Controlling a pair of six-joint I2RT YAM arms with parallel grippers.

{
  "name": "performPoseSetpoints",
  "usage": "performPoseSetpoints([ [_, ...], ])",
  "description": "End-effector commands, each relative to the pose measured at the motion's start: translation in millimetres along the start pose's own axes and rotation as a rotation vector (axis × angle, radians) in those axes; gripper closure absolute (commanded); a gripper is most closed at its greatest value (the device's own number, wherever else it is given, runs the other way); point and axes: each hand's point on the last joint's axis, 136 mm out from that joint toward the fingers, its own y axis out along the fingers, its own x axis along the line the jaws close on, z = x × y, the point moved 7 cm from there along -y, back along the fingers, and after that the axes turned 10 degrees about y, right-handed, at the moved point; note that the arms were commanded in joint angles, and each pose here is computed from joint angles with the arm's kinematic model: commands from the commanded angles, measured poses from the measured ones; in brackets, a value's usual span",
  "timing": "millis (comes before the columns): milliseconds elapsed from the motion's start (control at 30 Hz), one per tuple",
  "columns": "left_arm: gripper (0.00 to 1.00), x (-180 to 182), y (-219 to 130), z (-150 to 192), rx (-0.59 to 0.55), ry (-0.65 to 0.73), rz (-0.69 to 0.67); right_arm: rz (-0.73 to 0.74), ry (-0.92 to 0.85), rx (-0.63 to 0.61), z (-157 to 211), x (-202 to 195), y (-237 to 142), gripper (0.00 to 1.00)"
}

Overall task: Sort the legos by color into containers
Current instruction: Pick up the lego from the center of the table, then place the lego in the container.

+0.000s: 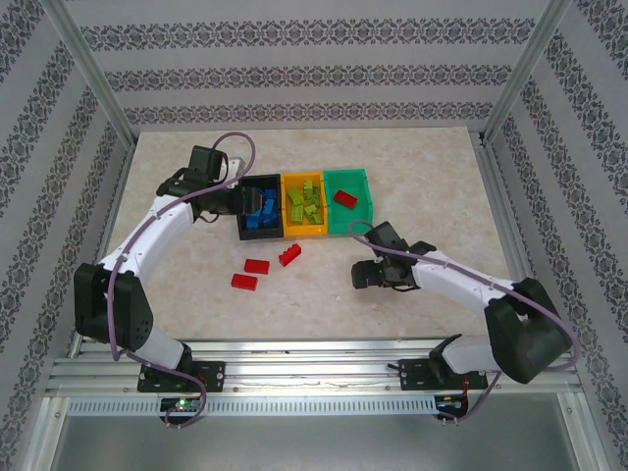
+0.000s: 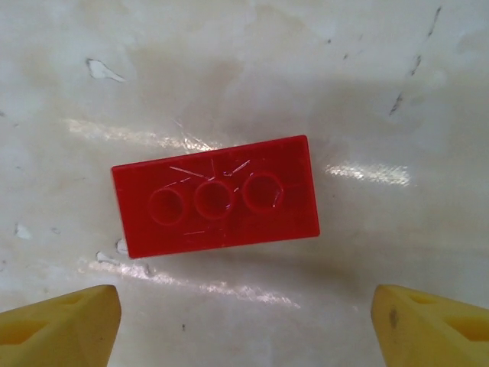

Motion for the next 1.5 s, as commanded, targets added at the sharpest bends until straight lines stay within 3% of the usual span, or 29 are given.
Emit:
performPoseSetpoints([
  [0,0.41,-5,-7,-7,-0.026,0.009,0.013,-0.018,-0.044,0.013,-6,10,4,0.11],
  [367,0.41,-3,-6,-6,-0.016,0.013,-0.007,0.052,-0.133,-0.007,-28,20,21,0.13],
  [567,0.41,-3,-8,-6,-0.018,0.015,-0.007,0.036,-0.152,-0.01,-31,26,20,0.34],
  [633,0.41,-4,-8,-7,-0.021,0.017,-0.007,0.025,-0.151,-0.029,-36,29,11,0.36],
  [767,0.41,-4,-7,-7,-0.018,0.013,0.0,-0.011,-0.155,-0.107,-56,37,-7,0.36],
  [1000,0.41,-3,-5,-6,-0.012,0.016,-0.008,-0.079,-0.132,-0.229,-131,61,-30,0.34],
  [1200,0.41,-1,-4,-4,-0.004,0.018,-0.023,-0.055,-0.134,-0.277,-189,72,-22,0.22],
  [1300,0.41,0,-5,-5,-0.003,0.022,-0.031,-0.085,-0.145,-0.245,-185,79,-19,0.2],
  [1467,0.41,-2,-5,-5,-0.009,0.015,-0.009,-0.176,-0.221,-0.192,-142,100,-21,0.22],
])
